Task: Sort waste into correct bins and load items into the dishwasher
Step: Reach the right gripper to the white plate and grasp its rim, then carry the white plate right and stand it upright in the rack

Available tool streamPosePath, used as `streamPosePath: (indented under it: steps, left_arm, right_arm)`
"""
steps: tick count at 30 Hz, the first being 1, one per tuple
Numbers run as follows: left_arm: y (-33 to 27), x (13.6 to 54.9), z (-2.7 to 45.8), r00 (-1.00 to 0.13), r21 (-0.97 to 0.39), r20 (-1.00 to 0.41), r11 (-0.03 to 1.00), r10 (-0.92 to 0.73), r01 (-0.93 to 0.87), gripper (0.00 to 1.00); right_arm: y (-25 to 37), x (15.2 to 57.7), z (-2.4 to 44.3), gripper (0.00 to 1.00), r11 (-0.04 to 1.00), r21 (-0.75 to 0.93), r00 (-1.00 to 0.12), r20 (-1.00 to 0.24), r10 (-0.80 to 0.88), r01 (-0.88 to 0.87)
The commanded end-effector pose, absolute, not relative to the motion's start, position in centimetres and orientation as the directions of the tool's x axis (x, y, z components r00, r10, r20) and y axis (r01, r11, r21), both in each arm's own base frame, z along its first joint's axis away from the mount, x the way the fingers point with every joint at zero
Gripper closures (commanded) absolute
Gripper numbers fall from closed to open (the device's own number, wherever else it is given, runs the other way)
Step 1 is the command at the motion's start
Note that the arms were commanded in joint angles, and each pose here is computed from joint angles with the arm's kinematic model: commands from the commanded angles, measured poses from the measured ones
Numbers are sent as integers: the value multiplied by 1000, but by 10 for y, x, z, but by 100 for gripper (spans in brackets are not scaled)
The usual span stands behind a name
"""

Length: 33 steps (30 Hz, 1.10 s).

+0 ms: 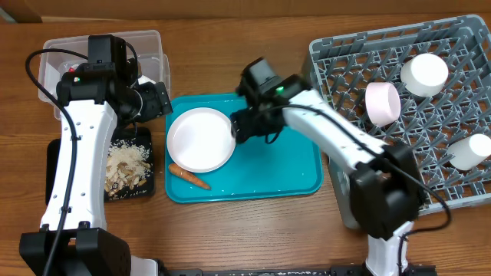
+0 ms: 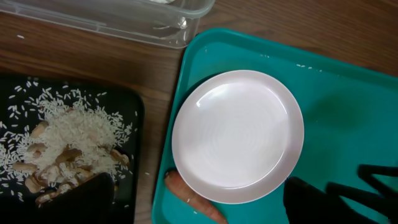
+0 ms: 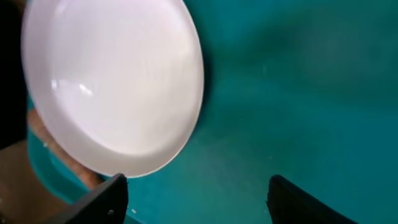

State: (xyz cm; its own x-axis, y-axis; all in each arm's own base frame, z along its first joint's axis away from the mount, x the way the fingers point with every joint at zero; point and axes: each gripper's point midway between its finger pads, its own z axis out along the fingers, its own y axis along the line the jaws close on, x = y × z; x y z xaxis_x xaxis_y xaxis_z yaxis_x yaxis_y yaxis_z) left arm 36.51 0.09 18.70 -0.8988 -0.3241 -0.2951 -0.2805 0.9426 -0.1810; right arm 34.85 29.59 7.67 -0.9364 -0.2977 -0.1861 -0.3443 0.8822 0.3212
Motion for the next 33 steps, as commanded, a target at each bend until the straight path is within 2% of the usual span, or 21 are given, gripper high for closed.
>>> streamPosePath:
  steps: [1, 8, 11, 15, 21, 26, 29, 33]
  left_arm:
    - [1, 367, 200, -885, -190, -329, 941, -328, -278, 11]
    - [1, 368, 200, -885, -191, -330, 942, -328, -278, 11]
    - [1, 367, 200, -886, -191, -329, 942, -328, -278, 11]
    - [1, 367, 200, -886, -190, -329, 942, -328, -278, 11]
    - [1, 368, 200, -885, -191, -330, 942, -328, -277, 10]
    - [1, 368, 200, -885, -191, -330, 942, -328, -277, 10]
    - [1, 368, 200, -885, -191, -331, 942, -328, -277, 10]
    - [1, 369, 201, -883, -192, -335, 942, -328, -276, 10]
  right_arm:
    - [294, 349, 48, 30, 934, 246, -963, -144, -229, -259]
    - [312, 345, 11, 43, 939, 235, -966, -120, -229, -251]
    - [309, 345, -2, 55, 953, 202, -972, -107, -210, -228]
    - [291, 349, -8, 77, 978, 107, -980, -109, -166, -178]
    - [240, 373, 11, 95, 996, -77, -979, -195, -66, -52]
    - [199, 396, 48, 96, 988, -146, -956, -293, -6, 39]
    - [175, 410, 86, 96, 984, -151, -926, -377, 32, 96]
    - [152, 420, 140, 96, 990, -126, -884, -468, 2, 69]
